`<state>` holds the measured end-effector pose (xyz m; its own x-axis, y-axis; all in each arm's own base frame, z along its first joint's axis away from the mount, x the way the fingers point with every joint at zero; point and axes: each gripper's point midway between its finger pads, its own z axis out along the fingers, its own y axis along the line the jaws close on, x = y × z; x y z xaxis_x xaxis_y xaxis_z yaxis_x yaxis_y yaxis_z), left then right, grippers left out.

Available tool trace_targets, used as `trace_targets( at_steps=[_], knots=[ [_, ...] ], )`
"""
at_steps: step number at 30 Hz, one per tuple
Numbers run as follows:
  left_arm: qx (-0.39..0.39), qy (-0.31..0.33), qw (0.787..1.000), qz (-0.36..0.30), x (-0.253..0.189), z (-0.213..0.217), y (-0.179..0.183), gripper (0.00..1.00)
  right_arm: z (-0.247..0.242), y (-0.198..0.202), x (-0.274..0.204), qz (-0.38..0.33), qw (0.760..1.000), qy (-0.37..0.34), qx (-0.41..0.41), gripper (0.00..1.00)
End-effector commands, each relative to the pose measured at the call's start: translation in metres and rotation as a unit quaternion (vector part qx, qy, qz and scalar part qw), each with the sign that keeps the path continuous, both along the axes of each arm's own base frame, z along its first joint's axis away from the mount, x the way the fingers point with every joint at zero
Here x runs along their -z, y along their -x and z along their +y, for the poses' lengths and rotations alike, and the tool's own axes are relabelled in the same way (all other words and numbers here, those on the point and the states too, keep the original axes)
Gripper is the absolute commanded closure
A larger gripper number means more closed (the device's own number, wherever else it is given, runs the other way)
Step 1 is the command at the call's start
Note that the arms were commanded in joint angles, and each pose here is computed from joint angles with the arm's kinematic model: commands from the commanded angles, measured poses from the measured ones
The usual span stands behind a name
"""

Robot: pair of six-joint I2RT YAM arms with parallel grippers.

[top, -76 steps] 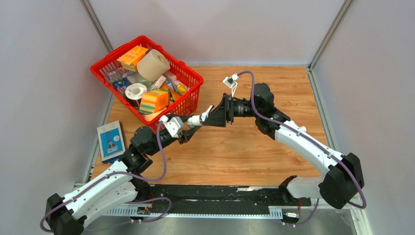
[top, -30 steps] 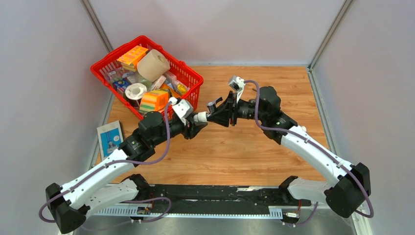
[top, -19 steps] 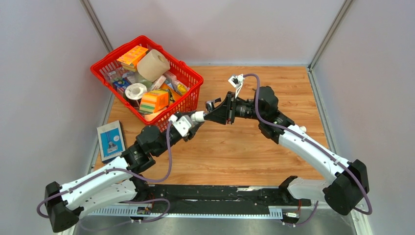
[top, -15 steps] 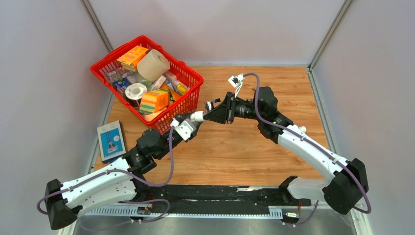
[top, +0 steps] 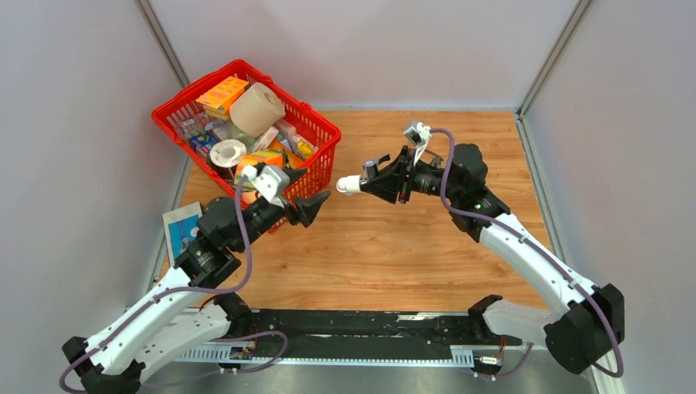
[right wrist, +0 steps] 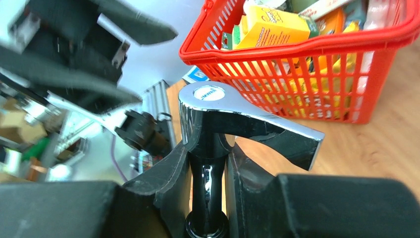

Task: Install the water faucets

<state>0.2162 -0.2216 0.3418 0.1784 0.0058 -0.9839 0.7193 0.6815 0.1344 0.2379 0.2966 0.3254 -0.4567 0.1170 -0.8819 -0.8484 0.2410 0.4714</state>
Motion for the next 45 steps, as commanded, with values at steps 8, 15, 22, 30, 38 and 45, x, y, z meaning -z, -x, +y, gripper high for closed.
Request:
trace_targets(
  at_steps=[8, 15, 22, 30, 38, 45],
  knots=[
    [-0.007, 0.265, 0.888, 0.375, -0.021, -0.016, -0.020, 0.15, -0.029, 0.025, -0.051, -0.409, 0.912, -0.020, 0.028, 1.00],
    [0.058, 0.319, 0.819, 0.473, -0.023, -0.056, -0.027, 0.16, -0.025, 0.025, -0.049, -0.494, 0.869, 0.004, 0.032, 1.00],
    [0.118, 0.334, 0.773, 0.527, -0.017, -0.078, -0.022, 0.16, -0.019, 0.025, -0.040, -0.534, 0.844, 0.034, 0.031, 1.00],
    [0.154, 0.354, 0.746, 0.542, -0.017, -0.084, -0.017, 0.40, -0.015, 0.018, -0.032, -0.541, 0.838, 0.055, 0.036, 1.00],
    [0.183, 0.385, 0.794, 0.434, -0.048, -0.070, -0.017, 1.00, -0.007, 0.022, -0.045, -0.378, 0.924, -0.032, 0.043, 1.00],
    [0.185, 0.387, 0.871, 0.240, -0.082, -0.039, -0.004, 1.00, -0.005, 0.014, -0.059, -0.117, 0.981, -0.134, 0.084, 1.00]
  ],
)
